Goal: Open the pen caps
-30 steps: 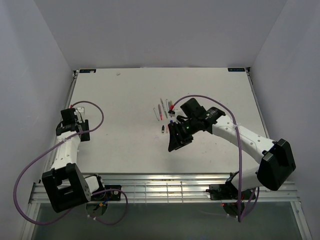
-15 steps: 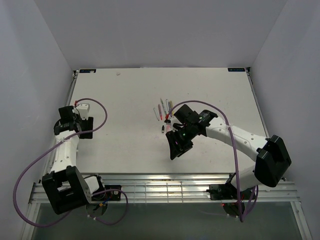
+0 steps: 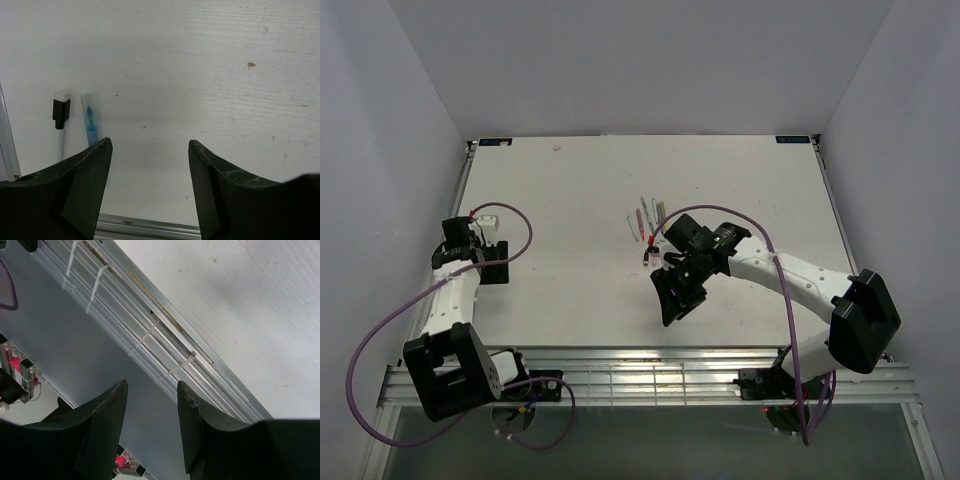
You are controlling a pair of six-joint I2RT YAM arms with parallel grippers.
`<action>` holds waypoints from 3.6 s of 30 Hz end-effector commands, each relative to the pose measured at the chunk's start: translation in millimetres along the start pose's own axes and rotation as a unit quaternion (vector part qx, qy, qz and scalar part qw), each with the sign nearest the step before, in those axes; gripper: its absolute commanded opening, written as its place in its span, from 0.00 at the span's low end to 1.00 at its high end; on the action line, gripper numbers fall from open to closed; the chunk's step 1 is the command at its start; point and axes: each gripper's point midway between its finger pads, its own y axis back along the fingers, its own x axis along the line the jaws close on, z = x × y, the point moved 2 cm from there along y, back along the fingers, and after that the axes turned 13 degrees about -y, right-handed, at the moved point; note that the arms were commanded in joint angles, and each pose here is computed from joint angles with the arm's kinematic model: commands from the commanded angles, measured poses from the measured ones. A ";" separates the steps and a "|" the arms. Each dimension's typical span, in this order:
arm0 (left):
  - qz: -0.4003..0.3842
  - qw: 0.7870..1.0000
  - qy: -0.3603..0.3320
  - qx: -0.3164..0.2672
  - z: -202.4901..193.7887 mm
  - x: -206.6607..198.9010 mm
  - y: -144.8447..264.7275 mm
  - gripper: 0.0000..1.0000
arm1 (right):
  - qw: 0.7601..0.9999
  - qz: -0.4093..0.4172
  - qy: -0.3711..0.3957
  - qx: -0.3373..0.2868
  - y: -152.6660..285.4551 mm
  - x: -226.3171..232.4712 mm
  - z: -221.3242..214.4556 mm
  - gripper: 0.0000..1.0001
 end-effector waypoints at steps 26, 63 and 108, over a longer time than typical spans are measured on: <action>0.055 0.998 0.015 0.026 -44.0 27.0 -14.6 0.75 | 0.998 -0.023 0.027 0.050 -16.0 6.8 -11.2 0.51; 0.036 0.999 0.026 0.031 -46.6 32.7 -39.2 0.72 | 0.998 -0.024 0.023 0.053 -23.3 15.1 6.5 0.51; -0.019 0.997 0.048 0.049 -69.6 2.2 -62.1 0.47 | 0.999 0.009 0.041 0.000 -8.4 53.8 52.8 0.51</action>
